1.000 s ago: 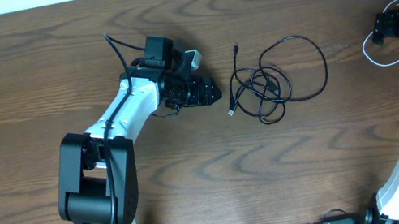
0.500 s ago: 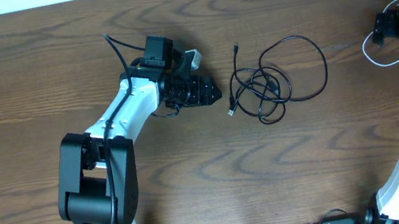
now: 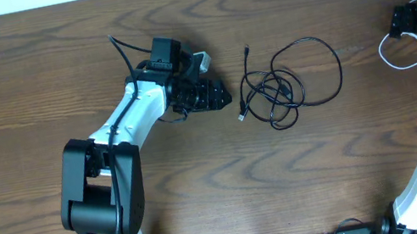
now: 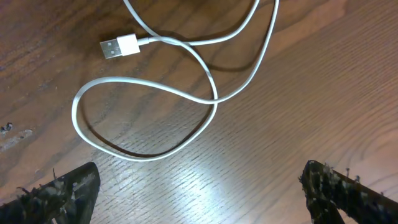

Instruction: Untangle cables

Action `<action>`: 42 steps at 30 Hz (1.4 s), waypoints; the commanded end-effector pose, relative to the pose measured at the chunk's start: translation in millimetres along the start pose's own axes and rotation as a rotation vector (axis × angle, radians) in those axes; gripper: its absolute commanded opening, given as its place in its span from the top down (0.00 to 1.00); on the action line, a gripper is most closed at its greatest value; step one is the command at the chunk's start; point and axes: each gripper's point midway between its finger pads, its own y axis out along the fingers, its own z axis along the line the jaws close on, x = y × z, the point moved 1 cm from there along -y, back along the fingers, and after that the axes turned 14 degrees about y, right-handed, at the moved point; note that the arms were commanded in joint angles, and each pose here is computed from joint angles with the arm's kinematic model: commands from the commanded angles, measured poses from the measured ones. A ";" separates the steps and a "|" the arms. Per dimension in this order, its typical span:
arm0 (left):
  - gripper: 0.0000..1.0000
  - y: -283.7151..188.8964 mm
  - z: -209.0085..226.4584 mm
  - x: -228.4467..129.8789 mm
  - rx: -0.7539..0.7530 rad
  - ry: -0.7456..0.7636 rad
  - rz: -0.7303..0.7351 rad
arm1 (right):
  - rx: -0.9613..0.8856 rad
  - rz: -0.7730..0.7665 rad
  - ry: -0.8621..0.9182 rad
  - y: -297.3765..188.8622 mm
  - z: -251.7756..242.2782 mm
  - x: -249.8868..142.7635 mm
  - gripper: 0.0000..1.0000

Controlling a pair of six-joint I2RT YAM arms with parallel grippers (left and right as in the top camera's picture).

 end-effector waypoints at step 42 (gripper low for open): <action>0.21 -0.2 1.2 -1.6 0.012 -0.004 0.006 | 0.518 0.581 -0.349 -81.7 146.0 -177.0 0.07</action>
